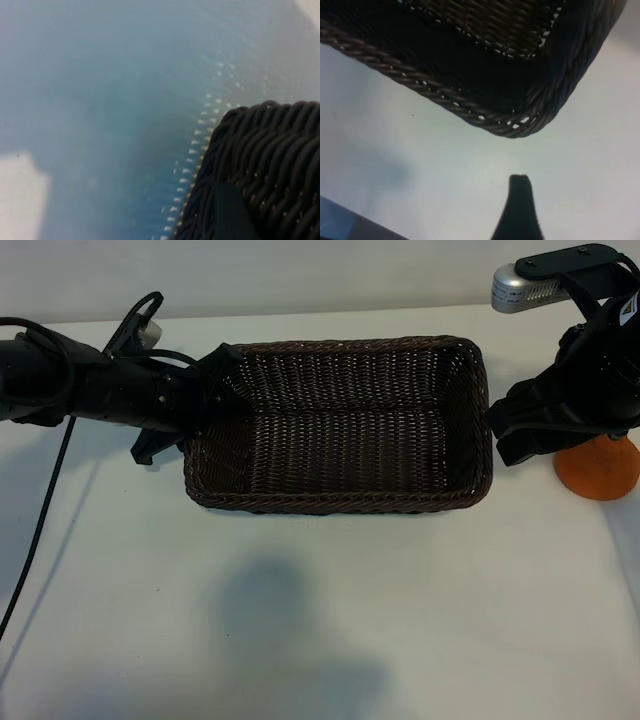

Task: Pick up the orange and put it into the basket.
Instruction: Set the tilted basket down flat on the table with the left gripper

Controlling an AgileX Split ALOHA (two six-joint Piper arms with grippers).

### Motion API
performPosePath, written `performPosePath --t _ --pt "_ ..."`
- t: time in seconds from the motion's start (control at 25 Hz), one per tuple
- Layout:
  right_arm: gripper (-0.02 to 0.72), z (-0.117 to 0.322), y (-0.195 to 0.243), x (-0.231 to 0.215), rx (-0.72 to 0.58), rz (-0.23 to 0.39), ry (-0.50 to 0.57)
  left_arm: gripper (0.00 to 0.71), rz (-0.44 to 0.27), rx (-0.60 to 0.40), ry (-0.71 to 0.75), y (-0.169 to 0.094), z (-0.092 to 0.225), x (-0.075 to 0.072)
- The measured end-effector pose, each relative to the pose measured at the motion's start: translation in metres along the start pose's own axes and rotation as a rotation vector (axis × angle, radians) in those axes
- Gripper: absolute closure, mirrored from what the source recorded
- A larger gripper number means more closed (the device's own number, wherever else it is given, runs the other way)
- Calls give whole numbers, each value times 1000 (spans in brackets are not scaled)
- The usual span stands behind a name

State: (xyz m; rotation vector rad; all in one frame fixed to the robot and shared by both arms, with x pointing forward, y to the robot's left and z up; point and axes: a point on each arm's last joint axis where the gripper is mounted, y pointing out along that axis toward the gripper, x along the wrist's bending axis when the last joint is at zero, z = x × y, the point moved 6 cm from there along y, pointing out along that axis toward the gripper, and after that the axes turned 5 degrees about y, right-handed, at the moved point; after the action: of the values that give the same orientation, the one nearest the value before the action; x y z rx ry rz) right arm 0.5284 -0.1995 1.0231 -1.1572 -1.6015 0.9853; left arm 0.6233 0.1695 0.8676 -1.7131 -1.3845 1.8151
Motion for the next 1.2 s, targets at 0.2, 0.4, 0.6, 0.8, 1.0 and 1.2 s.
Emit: performPosePath --t 0.2,0.4,0.6,0.8,1.0,1.2 --pt "154 0 0 0 3 0 0 306 -4 3 -6 1 0 1" --pt "154 0 0 0 3 0 0 306 -26 37 -13 8 5 9" --pt "154 0 0 0 3 2 -1 306 -34 47 -14 9 7 11" --pt "154 0 0 0 2 3 -1 306 -35 48 -17 9 7 11" --pt "154 0 0 0 2 3 -1 306 -35 51 -22 9 7 11" --pt "154 0 0 0 2 3 -1 253 -27 70 -25 9 10 9"
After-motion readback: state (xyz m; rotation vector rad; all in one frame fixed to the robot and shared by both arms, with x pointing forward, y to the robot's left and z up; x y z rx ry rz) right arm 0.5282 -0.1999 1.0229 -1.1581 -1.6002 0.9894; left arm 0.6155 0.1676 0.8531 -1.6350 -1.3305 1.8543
